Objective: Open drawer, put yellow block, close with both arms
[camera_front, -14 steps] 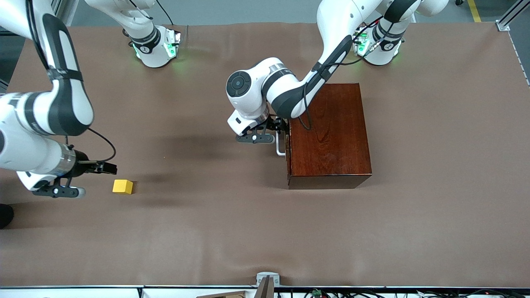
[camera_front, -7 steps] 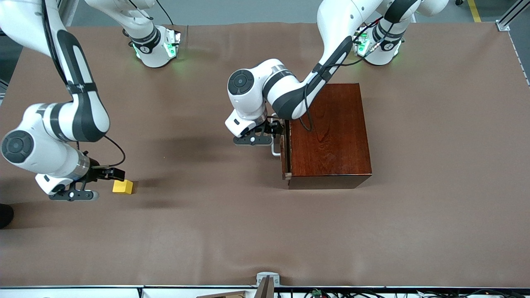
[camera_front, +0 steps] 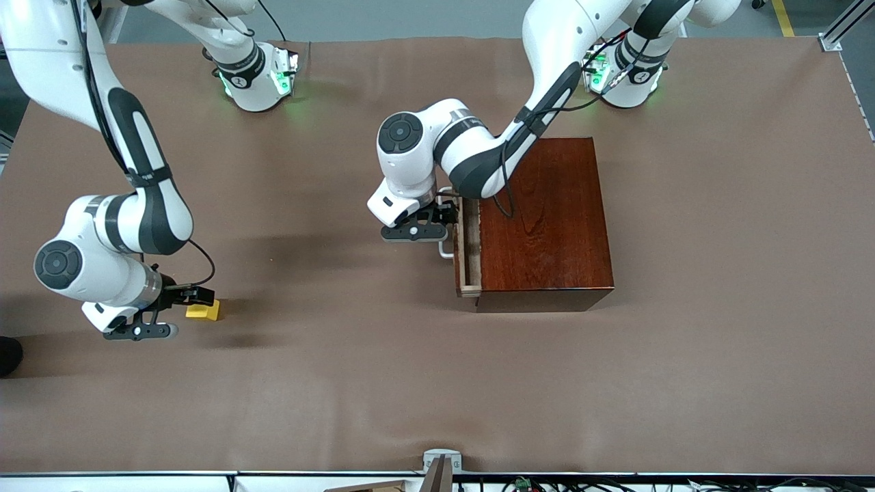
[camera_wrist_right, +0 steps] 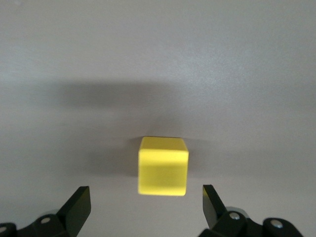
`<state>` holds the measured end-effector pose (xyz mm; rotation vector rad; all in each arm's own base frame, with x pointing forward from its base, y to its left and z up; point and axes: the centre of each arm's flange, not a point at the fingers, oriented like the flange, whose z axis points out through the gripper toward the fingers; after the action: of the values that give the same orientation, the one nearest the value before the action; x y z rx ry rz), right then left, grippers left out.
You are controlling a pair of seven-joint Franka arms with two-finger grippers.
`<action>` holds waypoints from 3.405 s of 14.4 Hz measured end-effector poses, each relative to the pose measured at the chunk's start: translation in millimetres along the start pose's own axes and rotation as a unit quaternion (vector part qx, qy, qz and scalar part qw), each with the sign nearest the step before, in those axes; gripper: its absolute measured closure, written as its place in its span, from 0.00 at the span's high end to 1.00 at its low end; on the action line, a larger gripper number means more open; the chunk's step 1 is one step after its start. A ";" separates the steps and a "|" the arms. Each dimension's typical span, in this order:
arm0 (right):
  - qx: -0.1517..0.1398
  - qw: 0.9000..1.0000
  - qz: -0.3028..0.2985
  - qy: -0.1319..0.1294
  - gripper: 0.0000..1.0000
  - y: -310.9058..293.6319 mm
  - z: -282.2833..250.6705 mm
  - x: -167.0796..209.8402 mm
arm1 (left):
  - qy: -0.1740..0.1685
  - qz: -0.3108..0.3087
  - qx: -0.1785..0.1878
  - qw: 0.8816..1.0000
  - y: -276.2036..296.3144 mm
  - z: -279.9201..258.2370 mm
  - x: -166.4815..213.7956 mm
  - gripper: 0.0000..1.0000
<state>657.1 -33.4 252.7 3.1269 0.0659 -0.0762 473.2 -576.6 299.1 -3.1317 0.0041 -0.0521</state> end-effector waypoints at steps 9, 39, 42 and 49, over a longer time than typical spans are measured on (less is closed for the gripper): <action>0.002 1.000 -0.002 -0.007 0.96 4.7 63.1 -8.9 | 0.008 -0.008 -0.051 0.999 14.0 -3.0 -2.1 1.00; -0.004 0.905 -0.423 0.055 0.56 -61.2 -157.8 57.3 | 0.006 -0.036 -0.098 0.994 32.0 -22.3 -3.6 1.00; -0.006 0.880 -0.472 0.055 0.56 -65.9 -158.5 57.2 | 0.016 -0.058 -0.101 0.993 25.5 -43.2 5.3 1.00; -0.012 0.829 -0.556 0.060 0.56 -100.4 -165.5 56.6 | 0.044 -0.091 -0.083 0.991 -17.2 -125.2 38.6 1.00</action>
<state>717.3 71.5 414.0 2.5664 1.7988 0.1140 507.7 -560.7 425.6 -3.2823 -0.2914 -0.2010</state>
